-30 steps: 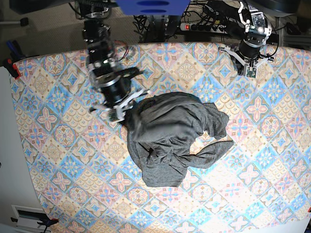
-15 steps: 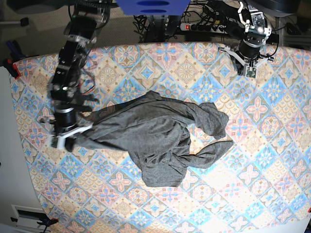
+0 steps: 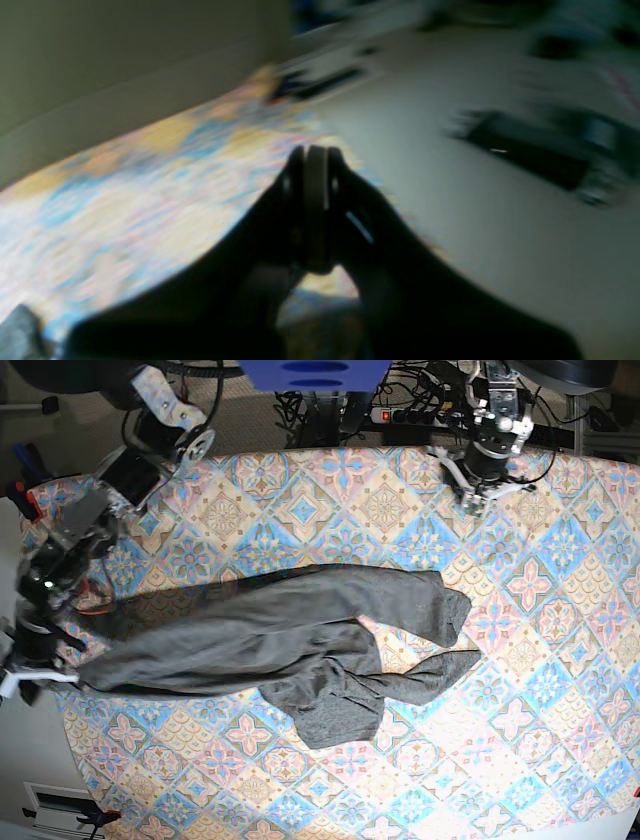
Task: Layout the t-shirt on the table in an organized manner, then fold the t-shirt properly
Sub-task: 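Drag the pinched fabric with the right gripper away from the shirt pile, then lower the left gripper onto the shirt and grasp the fabric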
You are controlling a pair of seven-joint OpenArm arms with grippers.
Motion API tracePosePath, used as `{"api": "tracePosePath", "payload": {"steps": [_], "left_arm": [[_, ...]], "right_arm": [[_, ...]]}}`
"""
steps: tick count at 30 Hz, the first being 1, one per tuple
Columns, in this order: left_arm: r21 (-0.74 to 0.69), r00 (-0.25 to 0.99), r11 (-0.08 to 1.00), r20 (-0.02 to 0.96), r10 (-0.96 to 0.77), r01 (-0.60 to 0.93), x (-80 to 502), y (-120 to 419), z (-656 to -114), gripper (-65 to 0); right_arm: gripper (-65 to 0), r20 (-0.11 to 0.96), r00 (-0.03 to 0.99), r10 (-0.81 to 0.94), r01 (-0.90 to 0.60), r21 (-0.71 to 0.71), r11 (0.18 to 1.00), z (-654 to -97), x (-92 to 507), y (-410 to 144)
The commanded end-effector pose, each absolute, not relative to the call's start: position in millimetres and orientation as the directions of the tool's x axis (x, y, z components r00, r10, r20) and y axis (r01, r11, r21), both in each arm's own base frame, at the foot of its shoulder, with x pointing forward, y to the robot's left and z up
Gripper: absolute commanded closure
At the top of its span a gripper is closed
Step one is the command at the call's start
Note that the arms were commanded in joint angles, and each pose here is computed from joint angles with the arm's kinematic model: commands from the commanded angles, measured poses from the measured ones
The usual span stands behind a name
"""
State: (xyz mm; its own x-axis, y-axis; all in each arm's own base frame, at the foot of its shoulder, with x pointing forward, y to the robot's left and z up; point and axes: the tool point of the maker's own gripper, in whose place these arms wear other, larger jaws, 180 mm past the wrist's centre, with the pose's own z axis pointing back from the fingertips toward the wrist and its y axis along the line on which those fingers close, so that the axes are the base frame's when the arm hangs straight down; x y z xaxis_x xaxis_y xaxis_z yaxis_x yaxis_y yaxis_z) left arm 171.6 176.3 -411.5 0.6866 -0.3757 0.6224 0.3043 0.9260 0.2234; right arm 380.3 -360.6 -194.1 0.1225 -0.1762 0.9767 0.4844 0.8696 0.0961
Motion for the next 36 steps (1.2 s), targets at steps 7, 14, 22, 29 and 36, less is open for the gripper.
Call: {"api": "tracePosePath", "payload": {"steps": [7,14,22,29,36], "left_arm": [[0.274,0.638,0.916,0.657,-0.401,0.293,195.3,164.4,-399.8,-0.3],[0.317,0.590,0.890,0.667,-0.455,0.327,215.2,148.1,-392.5,-0.4],[0.315,0.517,0.898,0.736,-0.436,0.308,250.5,132.2,-370.4,-6.4],[0.268,0.467,0.928,0.806,-0.363,0.258,279.4,110.5,-348.8,-7.4],[0.248,0.324,0.905,0.874,-0.363,0.346,318.8,51.7,-313.9,-7.4]], "right_arm": [[0.0,0.962,0.089,-0.259,0.610,0.153,0.777,-213.4,350.5,-418.1],[0.0,0.960,0.082,-0.268,0.631,0.158,0.759,-215.3,343.3,-427.5],[-3.6,0.960,0.087,-0.265,0.630,0.153,0.761,-216.2,343.0,-426.8],[-20.4,0.962,0.084,-0.259,0.629,0.150,0.763,-213.8,342.7,-426.3],[-21.3,0.961,0.100,-0.258,0.631,0.139,0.763,-219.1,339.2,-426.4]]}}
